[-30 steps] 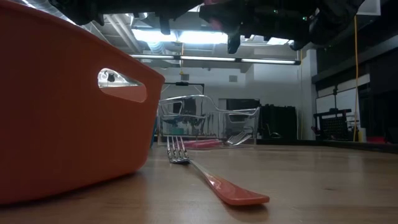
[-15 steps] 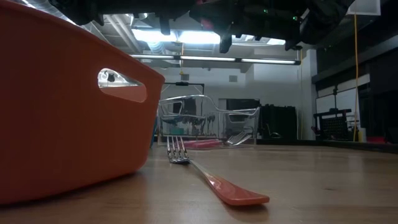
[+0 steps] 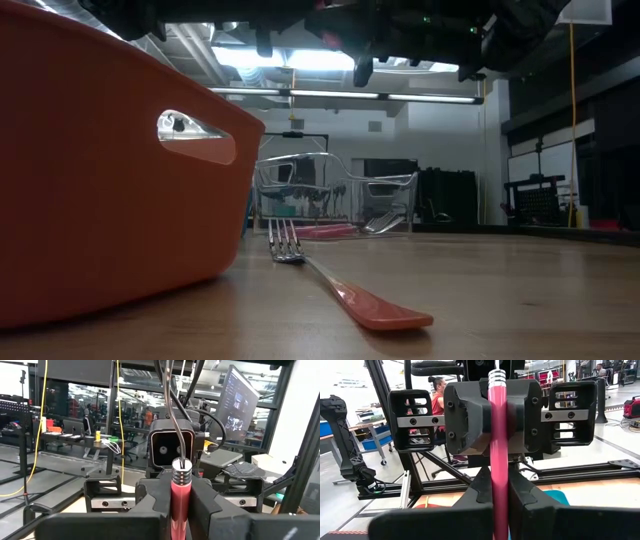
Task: Sort silverware by color (type)
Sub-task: Put the pink fork into the transparent bin
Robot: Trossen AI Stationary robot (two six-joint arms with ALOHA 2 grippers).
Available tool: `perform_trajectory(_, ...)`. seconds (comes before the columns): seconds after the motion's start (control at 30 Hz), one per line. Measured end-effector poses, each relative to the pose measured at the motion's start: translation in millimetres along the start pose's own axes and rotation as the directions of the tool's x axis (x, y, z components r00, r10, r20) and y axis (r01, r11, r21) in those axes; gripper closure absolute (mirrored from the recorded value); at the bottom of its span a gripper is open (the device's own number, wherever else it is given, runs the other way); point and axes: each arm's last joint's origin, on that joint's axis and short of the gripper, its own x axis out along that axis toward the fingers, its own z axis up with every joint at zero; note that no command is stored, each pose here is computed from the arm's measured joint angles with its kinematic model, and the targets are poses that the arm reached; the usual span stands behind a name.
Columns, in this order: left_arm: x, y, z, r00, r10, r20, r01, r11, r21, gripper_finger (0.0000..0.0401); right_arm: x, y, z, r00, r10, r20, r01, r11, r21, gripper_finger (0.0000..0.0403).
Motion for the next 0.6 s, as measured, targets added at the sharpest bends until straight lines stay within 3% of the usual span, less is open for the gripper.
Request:
perform_trajectory(0.17,0,0,0,1.0,0.0,-0.002,0.0,1.0,0.001,0.0374,0,0,0,1.0,0.002,-0.007,-0.002,1.0,0.004,0.0384)
perform_trajectory(0.43,0,0,0,1.0,0.005,-0.005,-0.005,1.0,0.005,0.0374,0,1,-1,0.999,0.045,-0.024,-0.044,0.999,0.013,0.0293)
perform_trajectory(0.6,2,1,1,1.0,-0.003,-0.006,0.003,1.0,-0.03,0.0374,-10,-1,9,0.991,0.104,-0.087,-0.102,0.994,0.03,0.0268)
